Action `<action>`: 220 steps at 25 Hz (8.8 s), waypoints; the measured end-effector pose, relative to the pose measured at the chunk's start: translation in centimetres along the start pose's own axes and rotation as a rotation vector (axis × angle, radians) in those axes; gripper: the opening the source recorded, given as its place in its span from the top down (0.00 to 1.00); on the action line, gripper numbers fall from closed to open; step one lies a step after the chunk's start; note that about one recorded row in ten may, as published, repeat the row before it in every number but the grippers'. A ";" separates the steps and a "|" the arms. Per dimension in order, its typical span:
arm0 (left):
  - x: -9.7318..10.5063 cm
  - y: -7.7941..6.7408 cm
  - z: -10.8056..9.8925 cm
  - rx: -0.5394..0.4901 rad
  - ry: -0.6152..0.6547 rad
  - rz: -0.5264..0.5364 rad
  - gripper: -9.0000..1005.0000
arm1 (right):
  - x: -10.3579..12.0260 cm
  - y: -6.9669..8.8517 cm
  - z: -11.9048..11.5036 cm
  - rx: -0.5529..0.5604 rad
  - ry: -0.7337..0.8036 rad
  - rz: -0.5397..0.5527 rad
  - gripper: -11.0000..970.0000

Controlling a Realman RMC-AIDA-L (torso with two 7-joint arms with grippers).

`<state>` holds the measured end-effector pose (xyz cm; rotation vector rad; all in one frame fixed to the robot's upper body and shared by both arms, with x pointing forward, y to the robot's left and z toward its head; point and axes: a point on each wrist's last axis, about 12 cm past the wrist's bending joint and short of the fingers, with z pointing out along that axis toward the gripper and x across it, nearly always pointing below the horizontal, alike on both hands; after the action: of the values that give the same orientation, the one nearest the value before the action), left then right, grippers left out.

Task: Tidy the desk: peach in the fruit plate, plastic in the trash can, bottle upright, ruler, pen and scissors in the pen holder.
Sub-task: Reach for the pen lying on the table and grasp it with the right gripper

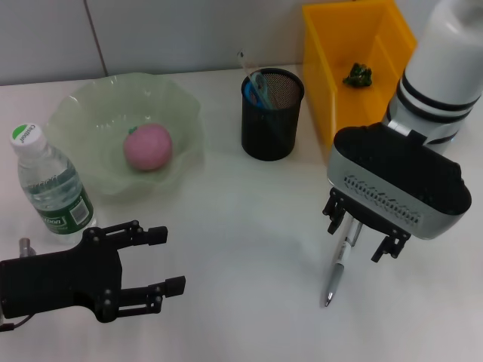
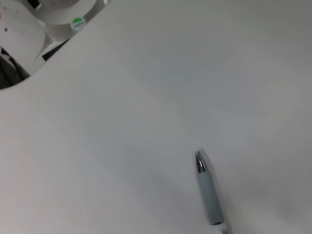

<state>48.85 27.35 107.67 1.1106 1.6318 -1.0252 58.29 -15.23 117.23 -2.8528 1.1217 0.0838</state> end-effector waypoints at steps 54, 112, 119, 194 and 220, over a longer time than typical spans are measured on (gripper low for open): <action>0.1 0.2 0.1 -0.006 0.001 -0.022 0.22 | -0.3 -0.7 3.1 -0.007 0.006 -0.189 0.34; 0.0 0.4 0.2 -0.019 0.002 -0.026 0.22 | -0.2 -0.8 4.1 -0.041 -0.005 -0.213 0.48; 0.0 0.4 0.2 -0.019 0.001 -0.025 0.22 | -0.2 -0.7 4.1 -0.045 -0.006 -0.216 0.50; -0.4 0.6 0.2 -0.020 -0.008 -0.011 0.22 | -0.1 -1.3 4.8 -0.054 -0.013 -0.232 0.62; -0.8 0.9 0.4 -0.015 -0.009 0.000 0.22 | 0.1 -1.4 4.9 -0.061 -0.013 -0.227 0.79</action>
<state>49.95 26.97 108.18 1.0946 1.6298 -1.0153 59.23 -13.87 112.40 -3.0052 0.7994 0.1249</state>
